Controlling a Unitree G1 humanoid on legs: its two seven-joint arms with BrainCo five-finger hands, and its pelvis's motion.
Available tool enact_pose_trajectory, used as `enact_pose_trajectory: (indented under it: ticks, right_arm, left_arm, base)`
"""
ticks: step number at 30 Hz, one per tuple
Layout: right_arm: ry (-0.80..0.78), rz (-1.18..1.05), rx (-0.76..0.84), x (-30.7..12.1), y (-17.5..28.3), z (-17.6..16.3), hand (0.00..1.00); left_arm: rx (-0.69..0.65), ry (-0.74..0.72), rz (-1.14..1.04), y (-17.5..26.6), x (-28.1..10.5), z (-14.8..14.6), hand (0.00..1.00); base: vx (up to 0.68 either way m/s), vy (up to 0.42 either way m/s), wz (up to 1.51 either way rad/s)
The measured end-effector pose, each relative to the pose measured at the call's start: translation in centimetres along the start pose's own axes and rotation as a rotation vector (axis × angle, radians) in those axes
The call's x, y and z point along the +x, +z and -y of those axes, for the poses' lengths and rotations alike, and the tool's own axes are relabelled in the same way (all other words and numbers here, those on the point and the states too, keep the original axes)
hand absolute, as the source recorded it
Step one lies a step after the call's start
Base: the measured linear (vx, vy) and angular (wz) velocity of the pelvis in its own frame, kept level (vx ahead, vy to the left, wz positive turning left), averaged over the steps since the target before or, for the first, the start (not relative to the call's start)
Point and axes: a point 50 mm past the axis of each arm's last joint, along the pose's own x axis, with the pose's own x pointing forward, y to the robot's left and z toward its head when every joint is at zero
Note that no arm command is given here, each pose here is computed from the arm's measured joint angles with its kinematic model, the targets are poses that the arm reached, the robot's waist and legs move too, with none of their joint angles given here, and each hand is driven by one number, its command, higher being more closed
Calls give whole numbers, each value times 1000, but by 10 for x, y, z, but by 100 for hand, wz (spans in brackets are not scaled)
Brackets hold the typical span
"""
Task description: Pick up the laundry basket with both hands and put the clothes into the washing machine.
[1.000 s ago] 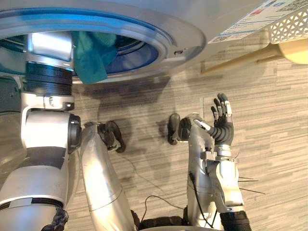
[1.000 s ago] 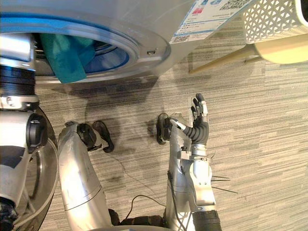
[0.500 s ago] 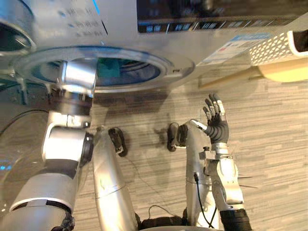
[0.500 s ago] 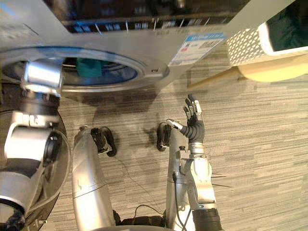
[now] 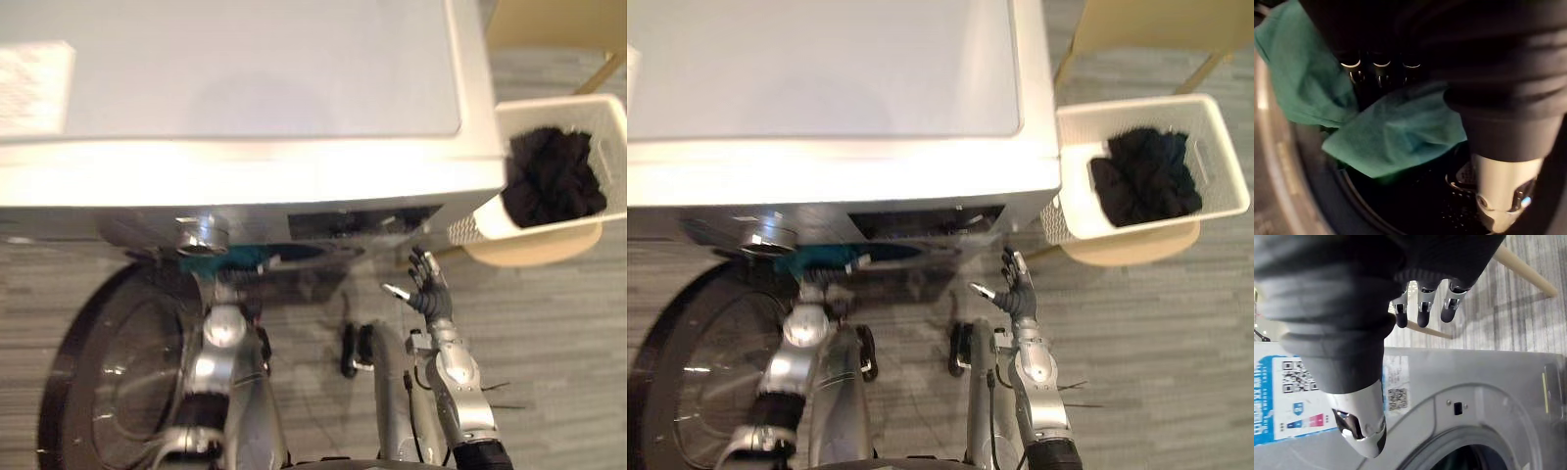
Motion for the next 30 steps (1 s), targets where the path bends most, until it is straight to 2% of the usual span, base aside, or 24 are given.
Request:
enact_pose_trajectory:
  ticks: [5,10,11,17,25,26,30]
  right_arm:
    - [0,-185,-35,-14,-39,3,0]
    - [-20,-388,-64,-34,-82,11,0]
    - [-23,-454,-79,-40,-94,14,0]
    - [-75,-613,-108,-64,-121,32,0]
    - [-118,-672,-118,-77,-130,41,0]
    - [-122,-679,-118,-77,-131,42,0]
    - [-126,-699,-121,-81,-134,43,0]
  left_arm:
    - [8,-39,-316,-81,-43,2,0]
    - [-24,-85,-530,-124,-71,13,0]
    - [-19,-92,-560,-130,-76,14,100]
    - [-47,-67,-539,-130,-77,8,100]
    - [-65,-49,-537,-133,-81,1,100]
    - [-61,-52,-540,-134,-82,1,0]
    - [-54,-61,-575,-141,-91,2,0]
  base:
    - [113,32,4]
    - [99,60,-4]
    - [131,80,0]
    - [82,73,0]
    - [14,34,8]
    - [-38,7,12]
    - [-49,6,-1]
